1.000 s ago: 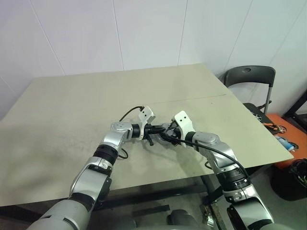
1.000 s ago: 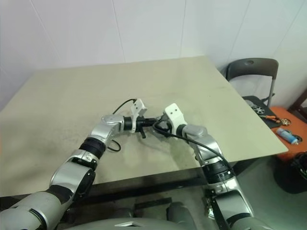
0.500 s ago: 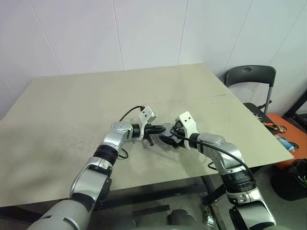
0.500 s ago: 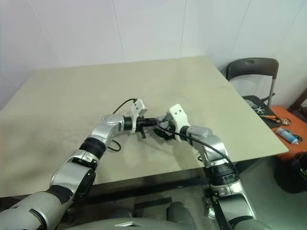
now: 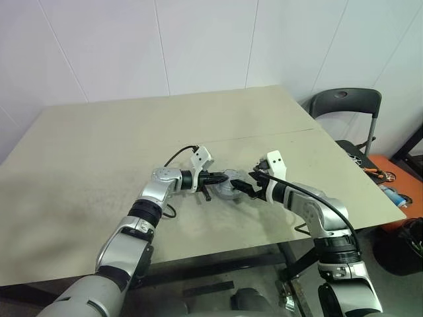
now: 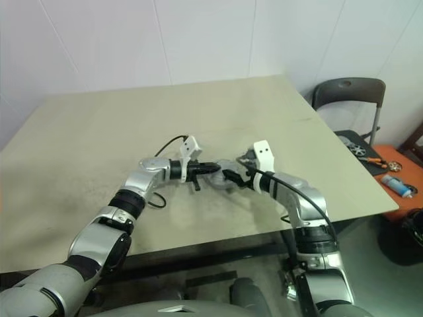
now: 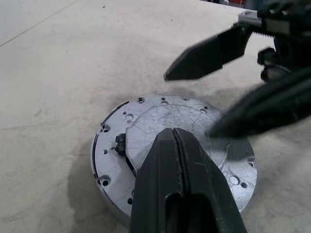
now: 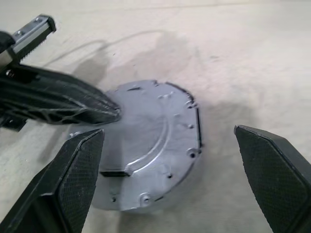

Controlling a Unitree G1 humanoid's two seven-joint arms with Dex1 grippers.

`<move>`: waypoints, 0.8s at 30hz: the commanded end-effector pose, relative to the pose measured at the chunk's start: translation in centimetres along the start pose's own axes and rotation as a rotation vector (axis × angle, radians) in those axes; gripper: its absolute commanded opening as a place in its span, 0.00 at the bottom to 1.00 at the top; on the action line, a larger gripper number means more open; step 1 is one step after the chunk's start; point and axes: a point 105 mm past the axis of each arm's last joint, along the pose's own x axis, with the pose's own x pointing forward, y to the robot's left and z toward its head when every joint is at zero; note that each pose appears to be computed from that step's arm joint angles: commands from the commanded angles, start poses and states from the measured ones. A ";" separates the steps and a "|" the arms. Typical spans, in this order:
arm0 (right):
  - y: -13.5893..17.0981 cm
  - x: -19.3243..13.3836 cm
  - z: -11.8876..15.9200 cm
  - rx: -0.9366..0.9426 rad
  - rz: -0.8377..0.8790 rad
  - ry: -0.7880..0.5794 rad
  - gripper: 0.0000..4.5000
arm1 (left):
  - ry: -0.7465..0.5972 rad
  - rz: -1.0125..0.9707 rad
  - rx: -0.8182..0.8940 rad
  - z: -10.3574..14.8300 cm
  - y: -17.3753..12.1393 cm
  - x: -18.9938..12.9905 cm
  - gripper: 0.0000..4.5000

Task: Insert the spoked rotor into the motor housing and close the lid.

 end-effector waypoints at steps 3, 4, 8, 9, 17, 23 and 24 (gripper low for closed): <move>-0.7 -1.0 1.6 0.020 -0.015 -0.050 0.99 | 0.051 -0.002 -0.037 -1.8 -0.3 -0.1 0.00; -0.9 -1.3 1.4 0.031 -0.020 -0.044 0.99 | 0.051 -0.003 -0.038 -1.8 -0.3 -0.1 0.00; -1.0 -2.5 0.2 0.144 0.032 0.015 0.99 | 0.049 -0.007 -0.040 -1.9 -0.4 -0.1 0.00; -0.6 -2.9 -0.3 0.178 0.068 0.043 0.99 | 0.048 -0.008 -0.041 -1.9 -0.5 -0.2 0.00; 2.2 -4.3 -3.2 0.558 0.257 0.156 0.99 | 0.049 -0.006 -0.047 -2.3 -0.7 -0.4 0.00; 2.6 -2.3 -2.7 0.596 0.207 0.101 0.99 | 0.048 -0.009 -0.046 -2.4 -1.0 -0.5 0.00; 2.6 -1.9 -2.6 0.601 0.195 0.089 0.99 | 0.048 -0.010 -0.045 -2.4 -1.0 -0.6 0.00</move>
